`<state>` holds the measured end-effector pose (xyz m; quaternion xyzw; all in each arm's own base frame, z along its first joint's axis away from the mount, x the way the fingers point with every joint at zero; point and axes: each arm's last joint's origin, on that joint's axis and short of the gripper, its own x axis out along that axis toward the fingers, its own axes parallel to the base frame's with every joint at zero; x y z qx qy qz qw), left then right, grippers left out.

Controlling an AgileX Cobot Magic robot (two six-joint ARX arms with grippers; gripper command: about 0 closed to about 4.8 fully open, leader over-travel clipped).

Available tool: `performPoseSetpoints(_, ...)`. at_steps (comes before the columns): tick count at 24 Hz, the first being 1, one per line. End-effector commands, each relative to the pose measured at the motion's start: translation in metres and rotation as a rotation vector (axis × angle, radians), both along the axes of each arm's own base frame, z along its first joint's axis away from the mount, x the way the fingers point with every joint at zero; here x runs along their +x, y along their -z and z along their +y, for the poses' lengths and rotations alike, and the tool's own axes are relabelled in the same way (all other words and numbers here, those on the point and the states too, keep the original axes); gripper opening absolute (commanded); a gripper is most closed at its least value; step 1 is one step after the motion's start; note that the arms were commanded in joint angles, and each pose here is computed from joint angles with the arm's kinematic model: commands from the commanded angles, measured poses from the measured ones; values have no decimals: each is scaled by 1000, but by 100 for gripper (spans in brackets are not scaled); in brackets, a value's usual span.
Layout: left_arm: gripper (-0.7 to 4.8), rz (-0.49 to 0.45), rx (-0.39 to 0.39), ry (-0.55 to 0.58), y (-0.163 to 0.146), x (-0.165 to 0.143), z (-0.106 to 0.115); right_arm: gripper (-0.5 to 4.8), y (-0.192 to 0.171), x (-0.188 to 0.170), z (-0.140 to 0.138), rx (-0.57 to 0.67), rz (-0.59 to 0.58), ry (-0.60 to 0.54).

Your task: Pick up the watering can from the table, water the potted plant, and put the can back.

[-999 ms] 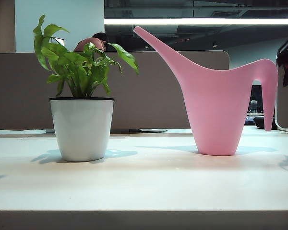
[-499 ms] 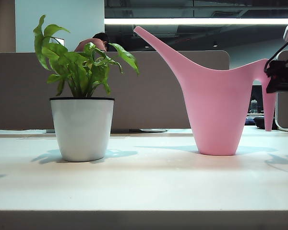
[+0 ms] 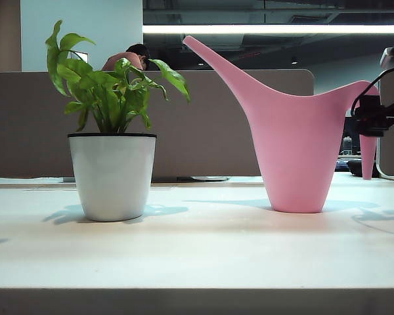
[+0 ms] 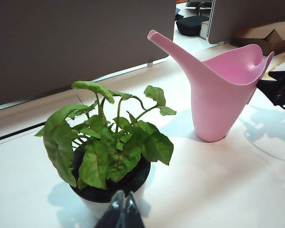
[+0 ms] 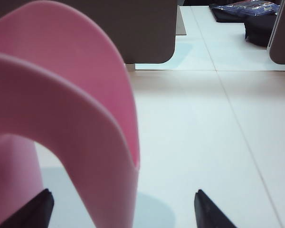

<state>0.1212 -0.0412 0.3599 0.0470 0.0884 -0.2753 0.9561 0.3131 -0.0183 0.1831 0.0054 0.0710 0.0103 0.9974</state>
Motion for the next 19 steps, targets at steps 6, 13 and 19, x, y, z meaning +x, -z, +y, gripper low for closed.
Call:
performPoseSetpoints(6,-5,-19,-1,2,-3,-1,0,407,-3,22,-1,0,-43,-22)
performPoseSetpoints(13,-5,-18,-1,2,-3,-1,0,225,-1,27,-3,-11,-25,-17)
performPoseSetpoints(19,-5,-18,-1,2,-3,-1,0,155,-1,27,-3,-49,-26,-21)
